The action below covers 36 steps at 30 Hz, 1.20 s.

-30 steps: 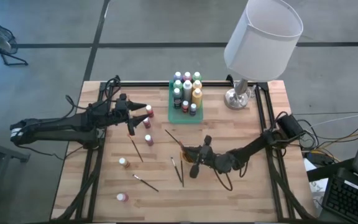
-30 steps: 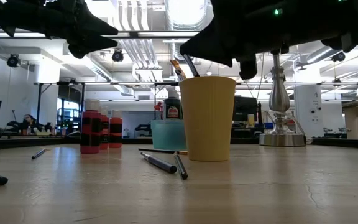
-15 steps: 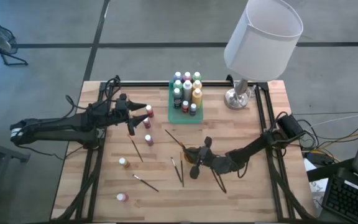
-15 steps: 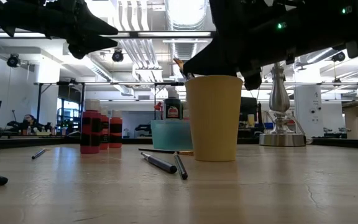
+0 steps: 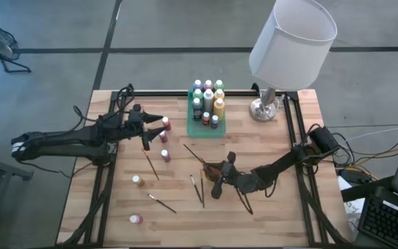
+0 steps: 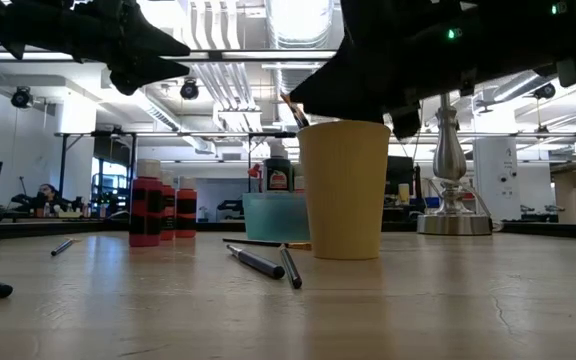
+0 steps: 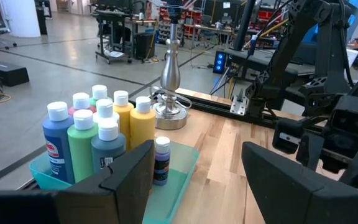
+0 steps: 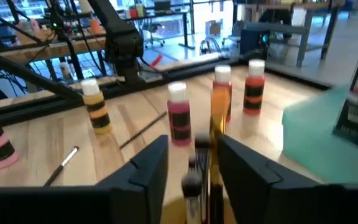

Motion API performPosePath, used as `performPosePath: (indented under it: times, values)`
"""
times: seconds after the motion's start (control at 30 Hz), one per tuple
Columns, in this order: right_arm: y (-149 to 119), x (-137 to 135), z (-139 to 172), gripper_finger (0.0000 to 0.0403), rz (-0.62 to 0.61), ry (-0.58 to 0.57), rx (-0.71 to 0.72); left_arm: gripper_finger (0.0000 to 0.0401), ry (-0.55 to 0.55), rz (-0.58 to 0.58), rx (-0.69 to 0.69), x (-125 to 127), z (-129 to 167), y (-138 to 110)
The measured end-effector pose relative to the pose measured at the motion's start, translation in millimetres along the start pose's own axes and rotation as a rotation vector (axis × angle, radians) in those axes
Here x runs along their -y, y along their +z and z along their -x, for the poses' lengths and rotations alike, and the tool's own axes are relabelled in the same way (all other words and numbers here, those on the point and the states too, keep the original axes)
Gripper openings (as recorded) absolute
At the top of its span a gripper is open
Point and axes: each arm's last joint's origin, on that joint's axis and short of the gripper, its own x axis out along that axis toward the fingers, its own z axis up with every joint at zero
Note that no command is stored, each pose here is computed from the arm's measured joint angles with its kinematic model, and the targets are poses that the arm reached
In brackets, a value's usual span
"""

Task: Pick & Place Paint Supplies
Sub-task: Put the orange paintbrush into the yellow cup

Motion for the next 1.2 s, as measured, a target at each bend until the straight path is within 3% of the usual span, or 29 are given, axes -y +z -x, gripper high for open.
performPosePath:
  times: [0.17,0.33,0.57,0.7,0.93,1.2]
  values:
    - [25,-4,12,0.0172,0.037,0.030,0.035,0.0248,0.002,-0.002,-0.019,0,0,-2]
    - [56,-1,39,0.0198,0.094,0.049,-0.017,0.0248,0.008,-0.002,-0.016,0,0,-2]
    - [74,27,79,0.0196,0.011,-0.095,-0.170,0.0248,0.017,-0.005,-0.043,-1,-1,-5]
    - [65,24,92,0.0184,-0.063,-0.074,-0.218,0.0248,0.022,-0.010,-0.079,-1,-3,-9]
    - [26,-28,114,0.0154,-0.064,0.069,-0.194,0.0248,0.023,-0.011,-0.089,-1,-5,-10]
    - [-32,-92,107,0.0120,0.051,-0.053,-0.097,0.0248,0.023,-0.012,-0.093,-1,-5,-10]
